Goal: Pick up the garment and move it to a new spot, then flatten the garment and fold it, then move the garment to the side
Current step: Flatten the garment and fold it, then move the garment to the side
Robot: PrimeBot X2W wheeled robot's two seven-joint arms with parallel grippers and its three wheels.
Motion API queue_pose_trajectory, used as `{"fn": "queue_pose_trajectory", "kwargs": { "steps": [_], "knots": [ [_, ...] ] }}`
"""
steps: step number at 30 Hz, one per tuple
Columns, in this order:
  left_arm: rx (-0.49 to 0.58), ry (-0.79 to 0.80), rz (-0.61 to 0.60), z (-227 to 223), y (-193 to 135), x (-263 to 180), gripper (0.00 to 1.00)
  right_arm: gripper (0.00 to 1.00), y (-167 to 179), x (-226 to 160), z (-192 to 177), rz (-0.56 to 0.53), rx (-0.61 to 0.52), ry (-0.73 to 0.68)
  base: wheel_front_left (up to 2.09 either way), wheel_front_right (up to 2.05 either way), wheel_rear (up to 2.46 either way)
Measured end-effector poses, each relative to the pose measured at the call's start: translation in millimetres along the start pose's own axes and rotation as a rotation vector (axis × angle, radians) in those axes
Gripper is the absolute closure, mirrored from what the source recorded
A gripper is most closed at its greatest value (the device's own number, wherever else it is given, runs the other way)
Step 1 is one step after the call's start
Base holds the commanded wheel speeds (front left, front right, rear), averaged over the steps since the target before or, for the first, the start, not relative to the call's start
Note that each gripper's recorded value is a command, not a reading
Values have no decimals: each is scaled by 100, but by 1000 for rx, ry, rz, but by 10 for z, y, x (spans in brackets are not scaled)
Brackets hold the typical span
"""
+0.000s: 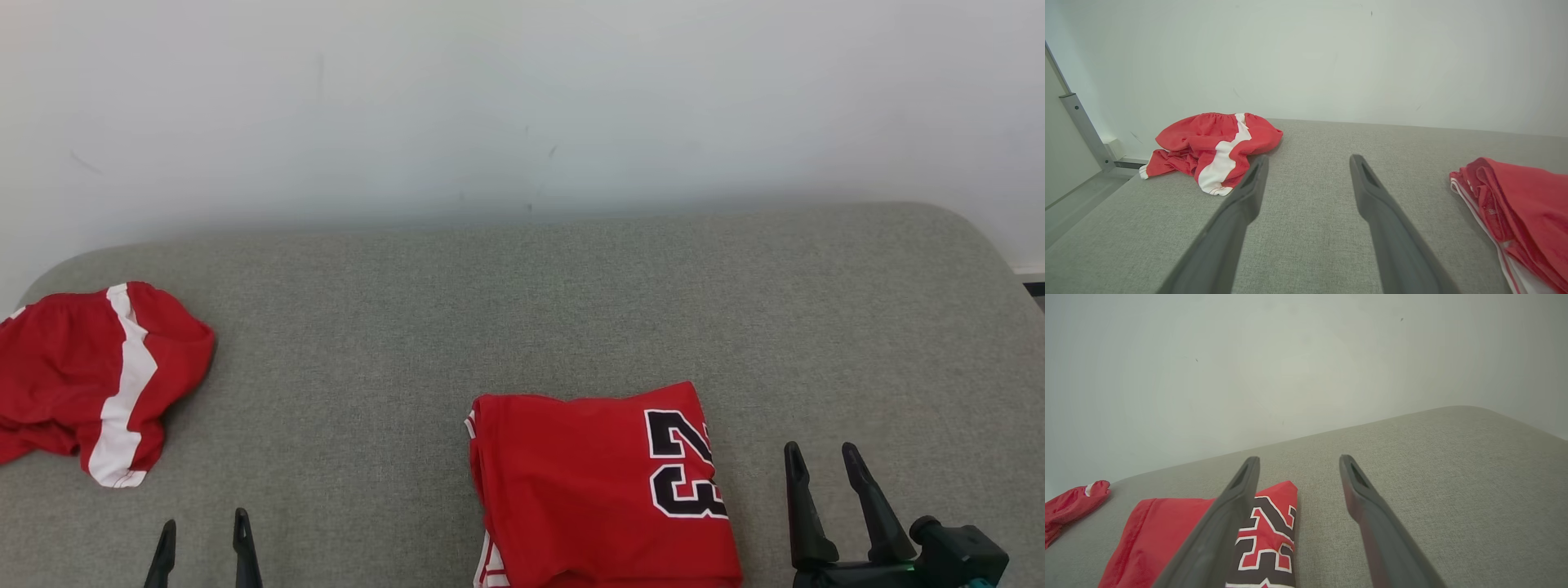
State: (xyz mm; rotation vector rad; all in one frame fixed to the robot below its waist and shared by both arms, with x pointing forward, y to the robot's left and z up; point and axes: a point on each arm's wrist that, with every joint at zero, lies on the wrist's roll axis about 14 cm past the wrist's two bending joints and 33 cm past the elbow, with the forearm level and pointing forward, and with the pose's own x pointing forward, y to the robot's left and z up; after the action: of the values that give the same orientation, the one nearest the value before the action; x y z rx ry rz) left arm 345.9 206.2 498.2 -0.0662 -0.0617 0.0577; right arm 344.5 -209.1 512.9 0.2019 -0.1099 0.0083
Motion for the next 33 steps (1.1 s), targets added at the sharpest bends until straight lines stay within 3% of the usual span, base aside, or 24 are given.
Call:
{"fn": "queue_pose_trajectory", "kwargs": {
  "steps": [33],
  "knots": [
    [69,1,-85,6,-133,-28,0,0,84,-13,-31,23,-23,7,0,0,0]
  ]
}}
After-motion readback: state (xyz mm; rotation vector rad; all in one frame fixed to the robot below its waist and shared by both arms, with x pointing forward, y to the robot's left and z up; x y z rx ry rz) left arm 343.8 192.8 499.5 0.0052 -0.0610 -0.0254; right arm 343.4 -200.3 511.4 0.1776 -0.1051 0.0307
